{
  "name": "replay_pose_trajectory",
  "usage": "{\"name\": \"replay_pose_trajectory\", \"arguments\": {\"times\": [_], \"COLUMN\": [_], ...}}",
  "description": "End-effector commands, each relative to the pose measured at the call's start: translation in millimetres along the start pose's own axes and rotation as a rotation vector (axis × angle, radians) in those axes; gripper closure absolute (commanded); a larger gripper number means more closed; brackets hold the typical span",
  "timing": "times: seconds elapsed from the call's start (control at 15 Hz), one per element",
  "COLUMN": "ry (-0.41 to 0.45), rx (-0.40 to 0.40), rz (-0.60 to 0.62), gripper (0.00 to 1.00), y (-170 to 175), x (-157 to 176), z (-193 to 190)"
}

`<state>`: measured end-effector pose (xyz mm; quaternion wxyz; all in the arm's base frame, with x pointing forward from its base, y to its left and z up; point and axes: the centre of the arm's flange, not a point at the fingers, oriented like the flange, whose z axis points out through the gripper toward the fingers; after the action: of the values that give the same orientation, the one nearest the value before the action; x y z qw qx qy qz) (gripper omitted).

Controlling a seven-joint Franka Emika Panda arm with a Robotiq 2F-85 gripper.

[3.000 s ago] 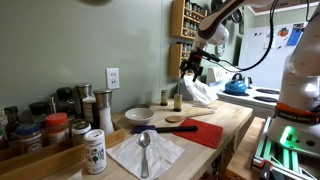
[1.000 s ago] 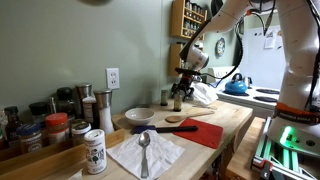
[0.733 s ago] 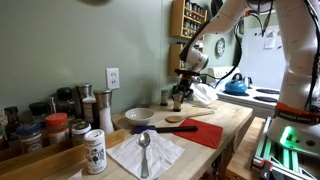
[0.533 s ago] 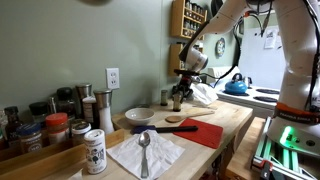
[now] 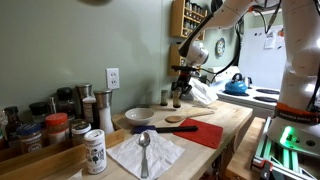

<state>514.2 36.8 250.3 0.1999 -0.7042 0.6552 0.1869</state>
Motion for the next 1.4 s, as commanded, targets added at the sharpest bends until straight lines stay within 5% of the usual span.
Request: {"name": "replay_pose_trajectory", "arguments": {"times": [0.0,0.67,1.33], "ry": [0.190,0.648,0.787], "rx": [0.005,-0.006,-0.073], "rz": [0.050,0.103,0.071], "gripper": [0.72,0.72,0.72], "y": [13.8,10.7,0.6], "x": [-37.8,-71.5,-87.5], "z": [-7.3,17.9,59.8]}}
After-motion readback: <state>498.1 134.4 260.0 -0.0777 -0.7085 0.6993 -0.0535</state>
